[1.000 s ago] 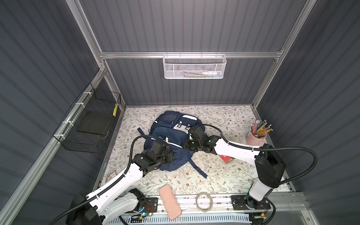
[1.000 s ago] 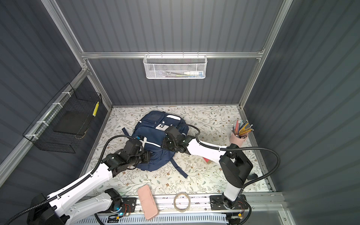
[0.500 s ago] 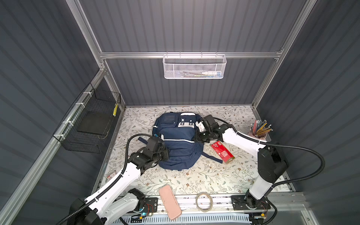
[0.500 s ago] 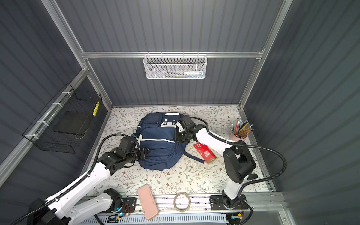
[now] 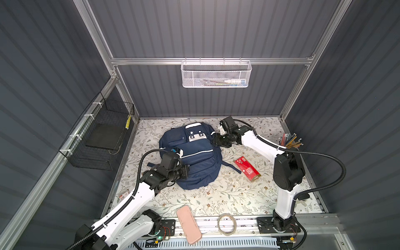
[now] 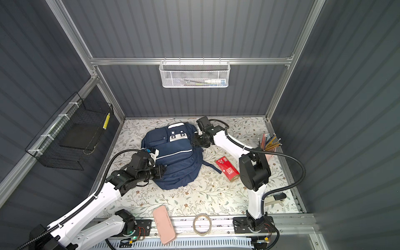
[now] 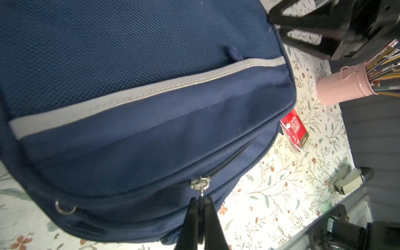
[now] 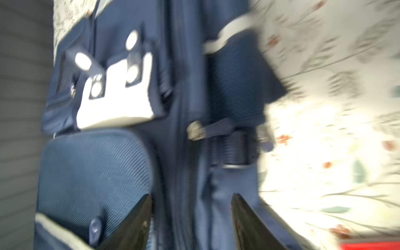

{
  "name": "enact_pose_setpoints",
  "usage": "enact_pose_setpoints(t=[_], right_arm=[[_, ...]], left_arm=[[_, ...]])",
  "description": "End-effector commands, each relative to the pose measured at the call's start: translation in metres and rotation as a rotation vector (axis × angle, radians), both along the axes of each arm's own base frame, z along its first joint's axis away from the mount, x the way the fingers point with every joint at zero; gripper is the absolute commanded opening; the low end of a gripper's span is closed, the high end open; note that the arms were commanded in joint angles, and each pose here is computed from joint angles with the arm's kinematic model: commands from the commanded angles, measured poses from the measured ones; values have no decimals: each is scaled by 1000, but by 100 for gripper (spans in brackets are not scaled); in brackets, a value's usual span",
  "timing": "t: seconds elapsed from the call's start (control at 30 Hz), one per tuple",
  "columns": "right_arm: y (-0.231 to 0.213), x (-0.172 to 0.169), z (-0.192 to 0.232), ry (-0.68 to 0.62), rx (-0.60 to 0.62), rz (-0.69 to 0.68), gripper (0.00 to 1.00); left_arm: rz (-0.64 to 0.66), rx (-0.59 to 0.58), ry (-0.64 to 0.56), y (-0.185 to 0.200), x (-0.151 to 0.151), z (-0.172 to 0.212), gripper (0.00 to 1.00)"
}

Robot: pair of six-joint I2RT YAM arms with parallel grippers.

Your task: Pack the student bag

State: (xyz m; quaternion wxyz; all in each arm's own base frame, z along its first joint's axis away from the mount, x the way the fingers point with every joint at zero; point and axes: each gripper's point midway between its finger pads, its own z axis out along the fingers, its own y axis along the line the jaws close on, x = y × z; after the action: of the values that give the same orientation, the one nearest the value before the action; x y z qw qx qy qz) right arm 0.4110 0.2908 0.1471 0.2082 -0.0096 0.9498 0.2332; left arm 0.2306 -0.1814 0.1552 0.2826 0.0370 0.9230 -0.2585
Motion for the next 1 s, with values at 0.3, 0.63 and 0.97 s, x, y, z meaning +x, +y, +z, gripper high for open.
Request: enact_pose_setpoints(t=[0.3, 0.63, 0.97], right_arm=[[71, -103, 23, 27, 105, -3, 72], [106, -120, -10, 115, 138, 5, 67], [75, -161, 6, 110, 150, -26, 71]], left_arm=[[-107, -109, -29, -49, 2, 23, 0], [-98, -116, -35, -43, -6, 28, 0], [-87, -88, -9, -43, -3, 13, 0]])
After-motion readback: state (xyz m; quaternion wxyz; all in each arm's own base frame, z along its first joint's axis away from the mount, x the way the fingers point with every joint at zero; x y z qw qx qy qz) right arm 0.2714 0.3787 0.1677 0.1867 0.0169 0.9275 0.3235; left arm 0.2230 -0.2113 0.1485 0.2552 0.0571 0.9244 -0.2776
